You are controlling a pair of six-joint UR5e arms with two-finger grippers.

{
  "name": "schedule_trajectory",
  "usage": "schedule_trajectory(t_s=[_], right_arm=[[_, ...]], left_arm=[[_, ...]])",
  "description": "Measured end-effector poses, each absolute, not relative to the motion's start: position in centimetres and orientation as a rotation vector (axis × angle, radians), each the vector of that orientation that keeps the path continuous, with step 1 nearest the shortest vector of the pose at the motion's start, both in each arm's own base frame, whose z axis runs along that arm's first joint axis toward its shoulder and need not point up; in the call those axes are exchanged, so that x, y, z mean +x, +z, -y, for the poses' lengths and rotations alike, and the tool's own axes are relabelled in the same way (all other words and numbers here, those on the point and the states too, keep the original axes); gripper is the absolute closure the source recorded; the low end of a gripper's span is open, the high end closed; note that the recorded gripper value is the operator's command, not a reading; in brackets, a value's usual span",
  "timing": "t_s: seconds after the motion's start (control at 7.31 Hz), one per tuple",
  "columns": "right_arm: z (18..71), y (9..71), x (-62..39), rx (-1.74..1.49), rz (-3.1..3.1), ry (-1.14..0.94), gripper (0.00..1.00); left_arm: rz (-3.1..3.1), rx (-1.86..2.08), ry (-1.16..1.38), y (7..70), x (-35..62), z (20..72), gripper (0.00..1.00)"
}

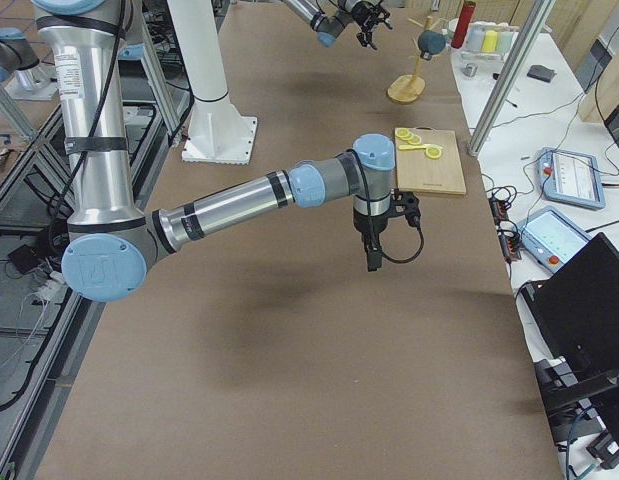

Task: Hang cup on storage rack
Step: 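Open the left gripper and pull it back from the stand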

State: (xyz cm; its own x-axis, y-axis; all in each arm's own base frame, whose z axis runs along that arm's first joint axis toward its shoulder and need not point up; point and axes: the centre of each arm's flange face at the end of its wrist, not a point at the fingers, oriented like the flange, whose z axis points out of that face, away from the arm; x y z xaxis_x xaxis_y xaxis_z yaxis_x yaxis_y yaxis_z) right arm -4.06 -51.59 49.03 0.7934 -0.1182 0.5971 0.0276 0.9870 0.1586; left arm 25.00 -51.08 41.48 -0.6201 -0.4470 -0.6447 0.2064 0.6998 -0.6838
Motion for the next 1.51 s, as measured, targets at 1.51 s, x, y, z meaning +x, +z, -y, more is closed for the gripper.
schedule_trajectory(t_s=[1.51], right_arm=[[42.0,60.6,4.6,-0.003,0.626,0.003,0.00]], left_arm=[[-1.355,0.376,-0.043,49.4,8.2,52.1,0.01]])
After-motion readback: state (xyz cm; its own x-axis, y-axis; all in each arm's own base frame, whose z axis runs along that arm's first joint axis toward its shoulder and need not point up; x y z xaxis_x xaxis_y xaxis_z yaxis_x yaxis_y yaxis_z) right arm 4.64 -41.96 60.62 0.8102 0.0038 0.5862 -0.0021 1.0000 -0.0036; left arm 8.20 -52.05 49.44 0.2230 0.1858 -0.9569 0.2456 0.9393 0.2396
